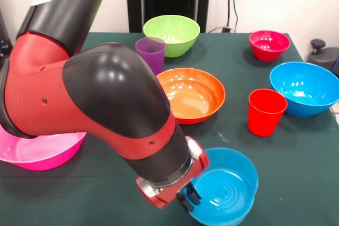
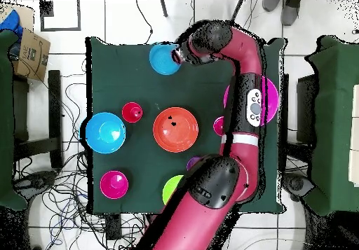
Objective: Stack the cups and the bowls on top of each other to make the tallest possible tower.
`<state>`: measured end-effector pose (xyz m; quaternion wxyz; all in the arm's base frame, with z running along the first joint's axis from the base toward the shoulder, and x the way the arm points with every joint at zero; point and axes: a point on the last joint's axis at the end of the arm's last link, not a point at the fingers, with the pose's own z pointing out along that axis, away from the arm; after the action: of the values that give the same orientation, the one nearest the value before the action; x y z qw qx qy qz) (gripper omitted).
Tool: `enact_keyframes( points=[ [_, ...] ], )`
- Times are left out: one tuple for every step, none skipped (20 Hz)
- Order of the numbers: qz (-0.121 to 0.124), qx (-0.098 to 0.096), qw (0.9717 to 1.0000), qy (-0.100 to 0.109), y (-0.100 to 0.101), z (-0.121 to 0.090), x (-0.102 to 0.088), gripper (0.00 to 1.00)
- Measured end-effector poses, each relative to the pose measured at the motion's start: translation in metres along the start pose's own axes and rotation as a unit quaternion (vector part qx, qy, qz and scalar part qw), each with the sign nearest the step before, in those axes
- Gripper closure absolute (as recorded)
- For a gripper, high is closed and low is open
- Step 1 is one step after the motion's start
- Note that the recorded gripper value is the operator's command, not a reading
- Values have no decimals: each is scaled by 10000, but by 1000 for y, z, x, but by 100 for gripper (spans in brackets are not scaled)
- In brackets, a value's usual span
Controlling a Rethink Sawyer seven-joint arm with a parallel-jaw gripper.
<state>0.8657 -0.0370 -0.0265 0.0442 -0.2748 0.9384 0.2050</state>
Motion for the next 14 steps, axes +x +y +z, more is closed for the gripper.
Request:
enact_keyframes(
  points=[
    [-9,-2,10000,34,0,0,2,100],
    [-20,-4,10000,76,0,-1,5,100],
    [-34,-10,9999,154,-1,-1,11,100],
    [-39,-14,9998,191,-2,-1,14,100],
    [-41,-17,9998,214,-2,-1,16,100],
    [-42,-19,9997,249,-3,0,19,100],
    [-42,-24,9995,313,-4,2,25,100],
    [-38,-24,9994,349,-5,3,28,100],
    [-25,-33,9991,424,-6,7,35,100],
    [-12,-52,9988,488,-8,12,41,100],
    [-6,-64,9986,523,-8,14,45,100],
    [1,-85,9984,567,-8,18,49,100],
    [8,-106,9981,600,-9,21,53,100],
    [13,-119,9980,616,-9,22,55,100]
  ],
)
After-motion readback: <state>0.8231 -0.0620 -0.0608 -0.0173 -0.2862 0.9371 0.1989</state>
